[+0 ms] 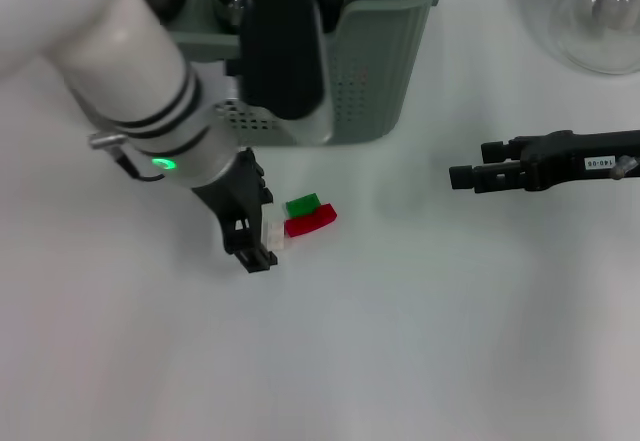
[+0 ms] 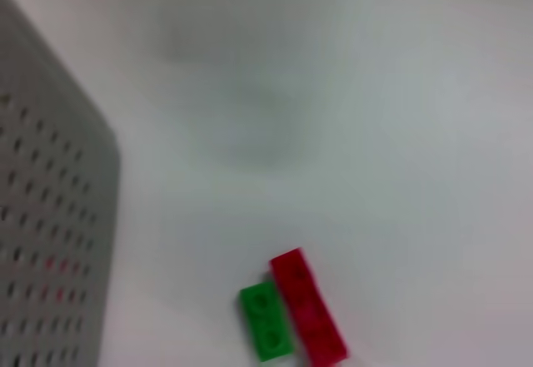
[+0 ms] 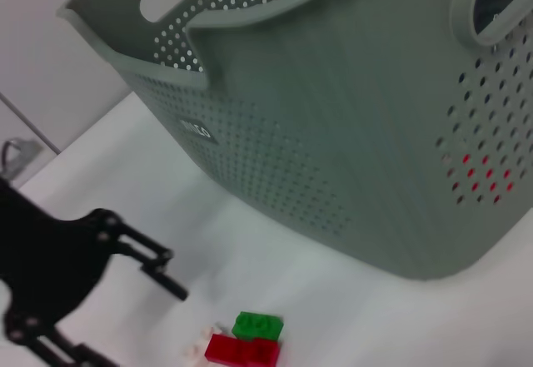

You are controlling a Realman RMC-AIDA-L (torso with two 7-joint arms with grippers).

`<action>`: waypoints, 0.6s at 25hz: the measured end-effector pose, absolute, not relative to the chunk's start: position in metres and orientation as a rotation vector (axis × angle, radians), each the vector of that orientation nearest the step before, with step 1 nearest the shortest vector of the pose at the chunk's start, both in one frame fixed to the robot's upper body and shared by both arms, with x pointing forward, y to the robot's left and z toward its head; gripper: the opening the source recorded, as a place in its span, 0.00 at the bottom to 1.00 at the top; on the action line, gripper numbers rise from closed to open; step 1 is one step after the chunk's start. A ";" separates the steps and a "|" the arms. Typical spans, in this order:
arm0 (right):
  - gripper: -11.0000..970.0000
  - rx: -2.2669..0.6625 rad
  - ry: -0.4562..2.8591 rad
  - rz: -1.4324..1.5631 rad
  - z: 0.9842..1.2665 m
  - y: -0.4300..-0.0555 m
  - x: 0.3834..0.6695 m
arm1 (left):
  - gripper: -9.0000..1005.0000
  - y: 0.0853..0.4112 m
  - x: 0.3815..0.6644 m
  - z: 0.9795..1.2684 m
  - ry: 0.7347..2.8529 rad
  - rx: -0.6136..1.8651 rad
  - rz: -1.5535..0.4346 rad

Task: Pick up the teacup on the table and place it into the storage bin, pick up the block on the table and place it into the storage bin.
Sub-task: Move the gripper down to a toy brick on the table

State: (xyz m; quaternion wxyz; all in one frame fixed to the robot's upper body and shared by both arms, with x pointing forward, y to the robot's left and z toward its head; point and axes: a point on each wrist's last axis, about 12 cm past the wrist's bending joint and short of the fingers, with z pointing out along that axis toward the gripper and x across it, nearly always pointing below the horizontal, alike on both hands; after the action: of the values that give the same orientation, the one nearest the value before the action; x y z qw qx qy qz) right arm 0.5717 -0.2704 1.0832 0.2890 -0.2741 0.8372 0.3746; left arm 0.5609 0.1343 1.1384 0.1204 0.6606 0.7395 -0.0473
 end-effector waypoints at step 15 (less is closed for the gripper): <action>0.98 -0.732 2.234 0.990 1.083 -0.273 0.571 | 0.76 0.115 0.569 1.119 2.190 1.974 -0.007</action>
State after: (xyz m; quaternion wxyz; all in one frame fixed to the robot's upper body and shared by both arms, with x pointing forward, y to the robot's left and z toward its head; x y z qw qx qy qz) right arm 0.5713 -0.2731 1.0828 0.2911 -0.2746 0.8378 0.3714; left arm 0.5687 0.1152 1.1194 0.0963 0.6665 0.7393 -0.0025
